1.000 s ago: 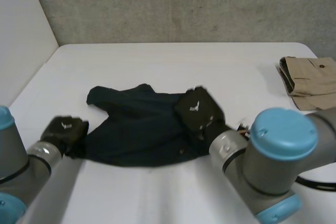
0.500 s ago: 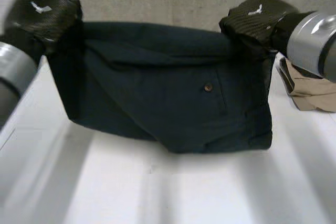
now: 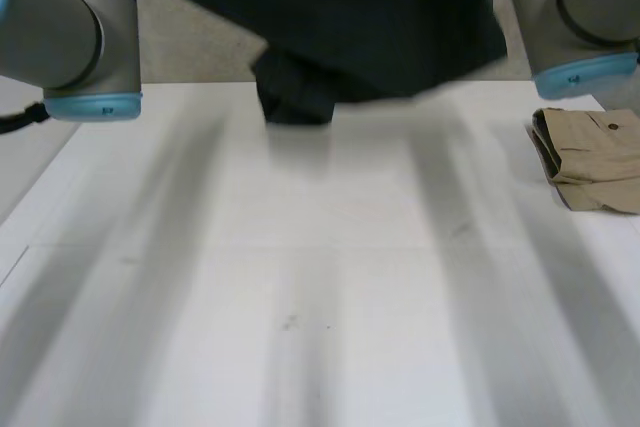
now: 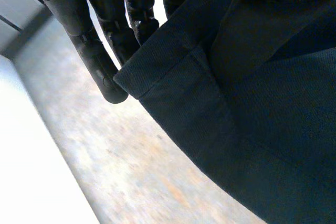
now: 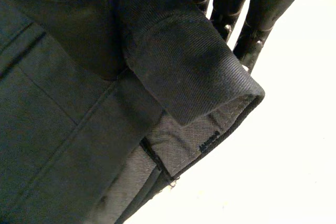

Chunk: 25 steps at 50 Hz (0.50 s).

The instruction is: Fold the laundry.

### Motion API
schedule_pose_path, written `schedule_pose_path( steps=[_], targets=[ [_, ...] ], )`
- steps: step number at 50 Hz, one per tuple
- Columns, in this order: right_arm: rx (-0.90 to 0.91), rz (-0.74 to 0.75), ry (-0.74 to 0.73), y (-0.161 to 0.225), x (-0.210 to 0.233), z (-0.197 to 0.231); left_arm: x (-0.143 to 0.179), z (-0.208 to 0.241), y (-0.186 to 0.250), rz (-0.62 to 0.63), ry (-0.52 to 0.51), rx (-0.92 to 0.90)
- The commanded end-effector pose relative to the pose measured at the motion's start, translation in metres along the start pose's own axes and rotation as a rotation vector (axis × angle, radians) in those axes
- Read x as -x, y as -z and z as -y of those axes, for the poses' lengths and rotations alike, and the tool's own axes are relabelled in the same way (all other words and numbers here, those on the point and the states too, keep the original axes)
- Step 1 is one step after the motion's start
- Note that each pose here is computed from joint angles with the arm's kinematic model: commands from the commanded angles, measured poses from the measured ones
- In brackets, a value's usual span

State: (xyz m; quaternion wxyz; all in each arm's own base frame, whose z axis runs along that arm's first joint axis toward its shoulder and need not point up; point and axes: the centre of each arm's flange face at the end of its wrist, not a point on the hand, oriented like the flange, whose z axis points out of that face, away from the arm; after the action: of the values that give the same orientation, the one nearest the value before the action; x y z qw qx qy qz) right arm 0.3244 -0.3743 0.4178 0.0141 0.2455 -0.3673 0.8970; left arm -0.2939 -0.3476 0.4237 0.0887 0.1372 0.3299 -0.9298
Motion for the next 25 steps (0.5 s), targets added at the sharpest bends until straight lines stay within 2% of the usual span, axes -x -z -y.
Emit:
schedule_pose_path(
  steps=[1, 9, 14, 19, 25],
  targets=[
    [0.074, 0.111, -0.042, 0.017, 0.013, -0.009, -0.009, -0.009, 0.038, -0.082, 0.001, 0.103],
    [0.466, 0.363, -0.118, 0.094, 0.065, -0.075, -0.045, -0.063, 0.138, -0.297, -0.015, 0.387],
    [0.742, 0.514, -0.178, 0.167, 0.101, -0.121, -0.07, -0.081, 0.2, -0.441, -0.017, 0.526],
    [0.85, 0.567, -0.197, 0.205, 0.115, -0.137, -0.08, -0.085, 0.247, -0.542, -0.022, 0.626],
    [0.886, 0.569, -0.207, 0.227, 0.115, -0.14, -0.075, -0.083, 0.255, -0.554, -0.027, 0.647]
  ],
)
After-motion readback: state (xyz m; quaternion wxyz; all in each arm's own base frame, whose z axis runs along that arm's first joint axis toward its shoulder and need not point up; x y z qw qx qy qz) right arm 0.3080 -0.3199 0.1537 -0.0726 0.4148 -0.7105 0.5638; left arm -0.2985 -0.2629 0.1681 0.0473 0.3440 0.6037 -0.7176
